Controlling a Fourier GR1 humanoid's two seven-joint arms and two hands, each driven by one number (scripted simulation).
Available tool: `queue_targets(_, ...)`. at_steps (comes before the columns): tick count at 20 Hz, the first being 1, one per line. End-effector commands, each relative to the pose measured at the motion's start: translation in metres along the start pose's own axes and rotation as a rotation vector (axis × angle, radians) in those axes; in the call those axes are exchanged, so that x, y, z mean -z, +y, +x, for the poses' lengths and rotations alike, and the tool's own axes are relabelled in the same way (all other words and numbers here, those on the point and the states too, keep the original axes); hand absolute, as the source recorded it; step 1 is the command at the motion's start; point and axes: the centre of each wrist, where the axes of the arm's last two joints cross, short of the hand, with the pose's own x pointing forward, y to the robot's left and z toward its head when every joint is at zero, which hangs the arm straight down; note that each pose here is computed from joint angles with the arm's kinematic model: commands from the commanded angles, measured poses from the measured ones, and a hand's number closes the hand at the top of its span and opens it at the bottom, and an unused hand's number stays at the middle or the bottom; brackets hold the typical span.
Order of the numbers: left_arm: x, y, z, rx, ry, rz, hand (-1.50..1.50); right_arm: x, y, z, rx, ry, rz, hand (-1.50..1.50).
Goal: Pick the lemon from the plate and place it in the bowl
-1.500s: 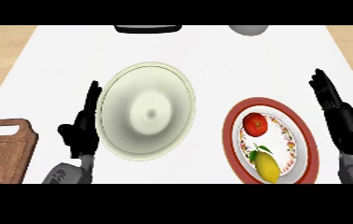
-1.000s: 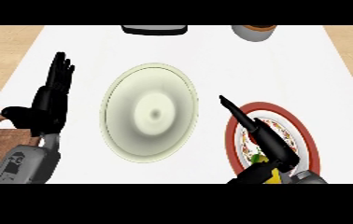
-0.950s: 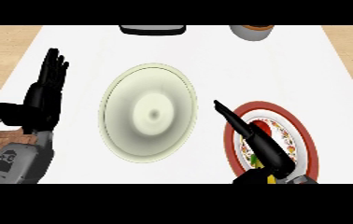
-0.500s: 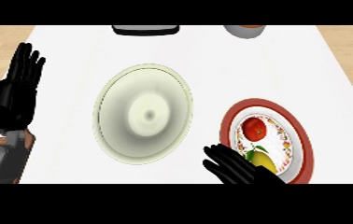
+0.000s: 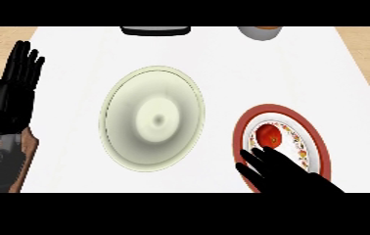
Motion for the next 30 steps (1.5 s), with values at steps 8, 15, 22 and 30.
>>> queue_targets(8,0.012,-0.005,-0.001,-0.009,-0.016,0.019,0.00,-0.003,-0.046,0.004,-0.246,0.147,0.382,-1.50)
queue_targets(15,0.011,0.007,0.016,0.013,-0.006,-0.005,0.00,0.009,-0.054,0.005,-0.226,0.190,0.401,-1.50)
queue_targets(22,0.007,0.001,-0.004,-0.020,-0.017,0.003,0.00,0.040,-0.020,-0.011,-0.215,0.223,0.450,-1.50)
queue_targets(30,-0.003,0.019,0.001,-0.033,-0.011,-0.001,0.00,0.040,0.007,-0.036,-0.207,0.273,0.458,-1.50)
